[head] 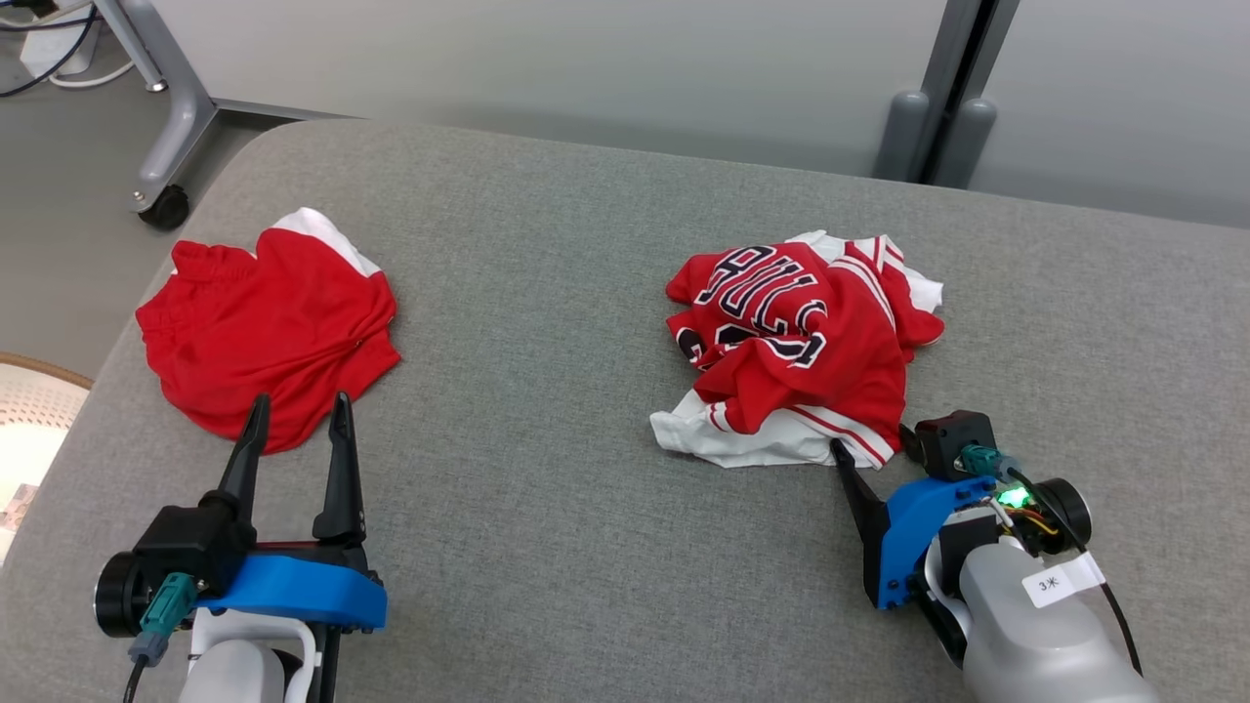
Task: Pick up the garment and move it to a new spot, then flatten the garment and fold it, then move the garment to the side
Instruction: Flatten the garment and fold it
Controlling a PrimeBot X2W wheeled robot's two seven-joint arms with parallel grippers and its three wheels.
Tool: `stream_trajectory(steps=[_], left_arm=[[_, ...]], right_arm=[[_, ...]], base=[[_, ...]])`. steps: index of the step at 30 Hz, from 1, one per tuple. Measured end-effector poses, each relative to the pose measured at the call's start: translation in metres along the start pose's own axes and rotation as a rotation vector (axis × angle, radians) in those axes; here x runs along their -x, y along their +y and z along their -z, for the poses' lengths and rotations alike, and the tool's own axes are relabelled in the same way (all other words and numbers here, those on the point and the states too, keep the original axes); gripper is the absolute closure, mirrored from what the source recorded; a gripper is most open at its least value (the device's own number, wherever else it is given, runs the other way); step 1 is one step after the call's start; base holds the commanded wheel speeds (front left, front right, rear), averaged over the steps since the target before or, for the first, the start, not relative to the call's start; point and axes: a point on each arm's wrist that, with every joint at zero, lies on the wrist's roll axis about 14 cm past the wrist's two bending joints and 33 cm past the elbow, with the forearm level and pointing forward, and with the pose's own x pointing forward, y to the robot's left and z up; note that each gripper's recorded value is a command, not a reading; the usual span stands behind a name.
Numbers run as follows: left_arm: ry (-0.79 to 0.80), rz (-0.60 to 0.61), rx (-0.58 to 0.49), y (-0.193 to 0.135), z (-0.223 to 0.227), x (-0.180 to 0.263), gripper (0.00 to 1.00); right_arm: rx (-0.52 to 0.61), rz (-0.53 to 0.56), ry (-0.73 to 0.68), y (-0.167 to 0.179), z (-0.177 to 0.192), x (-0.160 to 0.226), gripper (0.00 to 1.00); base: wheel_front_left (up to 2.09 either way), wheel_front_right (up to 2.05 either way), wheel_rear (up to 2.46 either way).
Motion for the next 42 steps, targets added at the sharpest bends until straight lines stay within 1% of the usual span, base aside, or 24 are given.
stream_trajectory(steps=[3,4,8,10,15,20,21,22,23,28,34,42], left_arm=[[0.003,-0.006,0.000,0.002,0.001,0.001,0.00],[0.004,-0.007,-0.001,0.003,0.001,0.002,0.00],[0.003,-0.004,0.000,0.003,0.001,0.001,0.00],[0.007,0.005,0.001,0.000,0.002,0.000,0.00],[0.008,0.041,0.011,-0.012,0.004,-0.002,0.00],[0.011,0.077,0.020,-0.025,0.006,-0.002,0.00],[0.011,0.085,0.021,-0.028,0.006,-0.003,0.00],[0.014,0.103,0.025,-0.034,0.007,-0.003,0.00],[0.014,0.113,0.027,-0.038,0.008,-0.003,0.00],[0.014,0.159,0.038,-0.057,0.009,-0.006,0.00],[0.023,0.197,0.046,-0.072,0.012,-0.006,0.00],[0.029,0.227,0.049,-0.083,0.014,-0.009,0.00]], right_arm=[[-0.004,-0.007,0.019,0.003,0.005,-0.001,0.00],[0.000,-0.014,0.022,0.005,0.006,-0.001,1.00],[-0.015,-0.020,0.012,0.007,0.003,0.002,1.00],[-0.029,-0.007,0.002,0.003,0.001,0.005,1.00],[-0.056,0.047,-0.064,-0.015,-0.013,0.018,1.00],[-0.086,0.127,-0.114,-0.041,-0.009,0.047,1.00],[-0.090,0.144,-0.120,-0.046,-0.007,0.053,1.00],[-0.099,0.188,-0.142,-0.062,-0.005,0.068,1.00],[-0.099,0.211,-0.148,-0.070,-0.003,0.076,1.00],[-0.112,0.321,-0.155,-0.103,0.017,0.117,1.00],[-0.128,0.448,-0.145,-0.138,0.039,0.167,1.00],[-0.164,0.618,-0.114,-0.169,0.052,0.232,1.00]], base=[[0.00,0.00,0.00],[0.00,0.00,0.00],[0.00,0.00,0.00],[0.00,0.00,0.00],[0.00,0.00,0.00],[0.00,0.00,0.00],[0.00,0.00,0.00],[0.00,0.00,0.00],[0.00,0.00,0.00],[0.00,0.00,0.00],[0.00,0.00,0.00],[0.00,0.00,0.00]])
